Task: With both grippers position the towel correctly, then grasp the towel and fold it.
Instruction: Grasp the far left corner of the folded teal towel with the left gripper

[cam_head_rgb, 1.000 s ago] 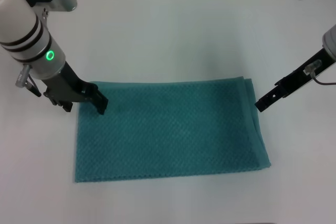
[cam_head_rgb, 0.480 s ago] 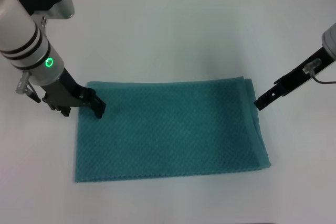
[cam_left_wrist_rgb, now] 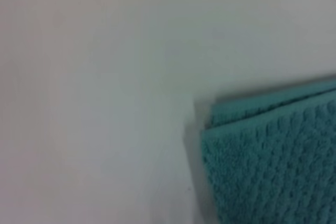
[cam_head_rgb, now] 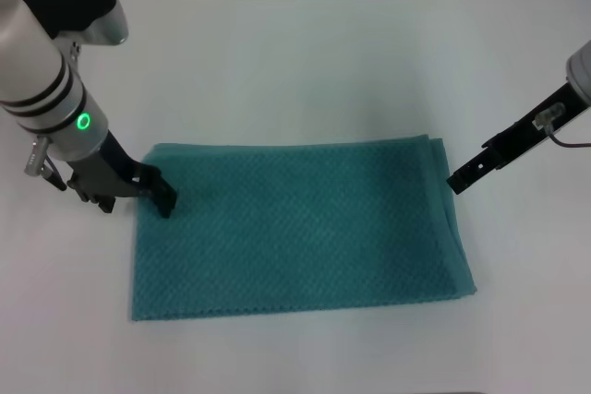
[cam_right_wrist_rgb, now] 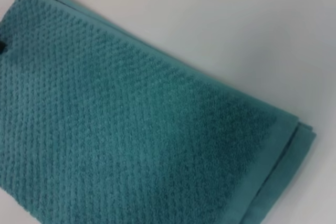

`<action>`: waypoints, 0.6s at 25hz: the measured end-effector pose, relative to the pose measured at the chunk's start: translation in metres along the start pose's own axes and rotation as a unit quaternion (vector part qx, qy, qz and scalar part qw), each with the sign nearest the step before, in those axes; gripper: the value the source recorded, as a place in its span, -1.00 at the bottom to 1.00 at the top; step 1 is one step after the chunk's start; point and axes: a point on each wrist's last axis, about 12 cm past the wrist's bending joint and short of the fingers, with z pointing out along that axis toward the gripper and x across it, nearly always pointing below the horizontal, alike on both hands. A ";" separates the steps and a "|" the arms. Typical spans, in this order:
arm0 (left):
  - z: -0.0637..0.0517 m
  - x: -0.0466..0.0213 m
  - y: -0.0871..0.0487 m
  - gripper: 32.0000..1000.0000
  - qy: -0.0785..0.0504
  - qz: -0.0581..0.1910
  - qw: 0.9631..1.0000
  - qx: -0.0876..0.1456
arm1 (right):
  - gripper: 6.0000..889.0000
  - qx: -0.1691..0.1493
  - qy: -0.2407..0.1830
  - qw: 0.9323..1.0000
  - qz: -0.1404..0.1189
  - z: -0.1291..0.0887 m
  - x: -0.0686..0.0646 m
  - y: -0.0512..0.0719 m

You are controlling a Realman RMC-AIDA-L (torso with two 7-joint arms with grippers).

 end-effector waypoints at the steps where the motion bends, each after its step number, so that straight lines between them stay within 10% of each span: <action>1: 0.002 0.0010 0.000 0.71 0.002 0.001 1.000 -0.002 | 0.92 0.000 0.000 1.000 0.000 0.000 0.000 0.000; 15: 0.009 0.0043 -0.004 0.71 0.009 0.007 1.000 -0.004 | 0.92 0.001 -0.002 1.000 0.000 0.000 -0.001 0.000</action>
